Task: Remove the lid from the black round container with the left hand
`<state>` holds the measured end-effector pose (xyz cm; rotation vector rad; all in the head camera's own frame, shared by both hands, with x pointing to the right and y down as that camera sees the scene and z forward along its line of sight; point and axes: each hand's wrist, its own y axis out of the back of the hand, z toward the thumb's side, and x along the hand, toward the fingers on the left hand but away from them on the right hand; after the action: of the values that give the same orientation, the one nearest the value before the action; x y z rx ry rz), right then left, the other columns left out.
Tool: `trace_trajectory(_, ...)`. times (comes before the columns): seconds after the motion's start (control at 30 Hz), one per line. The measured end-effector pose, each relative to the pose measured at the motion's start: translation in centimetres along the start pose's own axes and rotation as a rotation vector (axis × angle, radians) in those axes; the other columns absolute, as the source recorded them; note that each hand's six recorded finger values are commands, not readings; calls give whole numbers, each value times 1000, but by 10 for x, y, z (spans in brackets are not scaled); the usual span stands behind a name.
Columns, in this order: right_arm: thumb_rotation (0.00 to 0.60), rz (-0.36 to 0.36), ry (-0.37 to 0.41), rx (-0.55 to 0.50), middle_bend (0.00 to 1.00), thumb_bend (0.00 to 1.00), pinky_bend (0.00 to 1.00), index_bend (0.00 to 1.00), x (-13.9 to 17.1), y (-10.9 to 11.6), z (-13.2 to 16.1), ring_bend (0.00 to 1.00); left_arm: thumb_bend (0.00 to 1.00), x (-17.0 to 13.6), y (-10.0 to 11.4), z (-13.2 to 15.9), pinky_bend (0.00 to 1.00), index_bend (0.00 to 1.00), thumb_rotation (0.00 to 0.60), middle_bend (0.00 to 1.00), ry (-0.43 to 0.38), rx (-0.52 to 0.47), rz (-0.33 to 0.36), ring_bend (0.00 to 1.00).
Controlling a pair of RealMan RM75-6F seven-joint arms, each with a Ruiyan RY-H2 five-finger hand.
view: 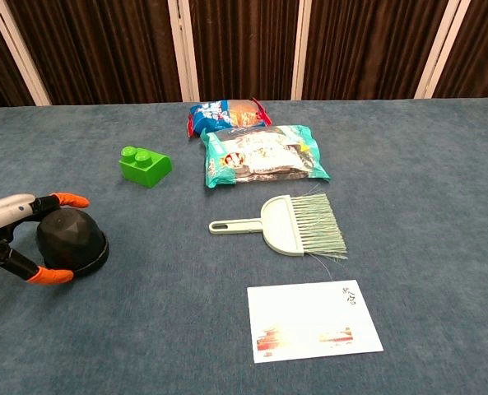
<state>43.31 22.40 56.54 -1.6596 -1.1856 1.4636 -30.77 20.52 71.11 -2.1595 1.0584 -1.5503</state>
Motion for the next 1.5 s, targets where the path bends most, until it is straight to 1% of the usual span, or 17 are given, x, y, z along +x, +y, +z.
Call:
trace_trajectory(0.13,600,1,-3,0,53,223,36,102,-1,-1,0,106,591,0,4,4,0,147,600,382,-14,-7,19,0)
trace_trajectory(0.33,600,0,-3,-3,53,223,36,102,-1,0,-1,107,595,-4,13,8,0,148,600,384,-24,-12,33,0)
trace_trajectory(0.43,600,-1,-4,-2,53,223,36,102,0,0,-2,106,595,-7,21,10,0,148,600,382,-26,-8,34,0)
trace_trajectory(0.53,600,-3,-3,-4,53,223,36,102,0,1,-1,106,595,-11,34,15,0,154,600,383,-34,-19,38,0)
trace_trajectory(0.63,600,-2,-2,-3,53,223,36,102,0,1,0,107,595,-18,55,22,0,169,600,388,-52,-44,57,0)
trace_trajectory(0.73,600,-2,-3,-2,53,223,36,102,1,1,0,106,594,-28,86,32,0,198,600,412,-78,-89,98,0)
trace_trajectory(0.77,600,-2,-4,-2,53,223,36,102,1,1,0,106,594,-33,100,36,0,209,600,419,-92,-111,120,0)
trace_trajectory(0.83,600,-1,-3,-3,53,223,36,102,1,1,0,106,595,-42,122,41,0,226,600,423,-114,-149,156,0)
trace_trajectory(0.87,600,1,-1,-2,53,223,36,102,2,1,1,106,595,-50,139,44,0,235,600,424,-134,-184,188,0)
trace_trajectory(0.97,600,4,2,-2,53,223,36,102,2,0,2,107,595,-66,163,50,0,251,600,429,-173,-237,234,0)
trace_trajectory(1.03,600,3,2,-2,53,223,36,102,1,0,2,107,595,-74,171,51,0,259,600,430,-188,-245,240,0)
trace_trajectory(1.1,600,1,0,-5,53,223,36,102,1,0,2,107,595,-75,168,47,0,264,600,427,-179,-235,217,0)
trace_trajectory(1.17,600,0,-1,-7,53,223,36,102,1,1,1,106,596,-69,156,39,0,268,600,424,-154,-217,172,0)
trace_trajectory(1.23,600,0,-2,-10,53,223,36,102,1,1,1,106,597,-60,141,32,0,272,600,421,-126,-200,123,0)
trace_trajectory(1.37,600,-4,-4,-12,53,222,36,102,1,3,-1,106,598,-35,100,23,0,276,600,419,-74,-179,22,0)
trace_trajectory(1.43,600,-6,-5,-13,53,223,36,102,1,4,-2,106,598,-24,88,25,0,279,600,420,-68,-170,1,0)
trace_trajectory(1.5,600,-7,-8,-13,53,223,36,102,1,5,-3,106,598,-19,86,31,0,284,600,424,-76,-162,9,0)
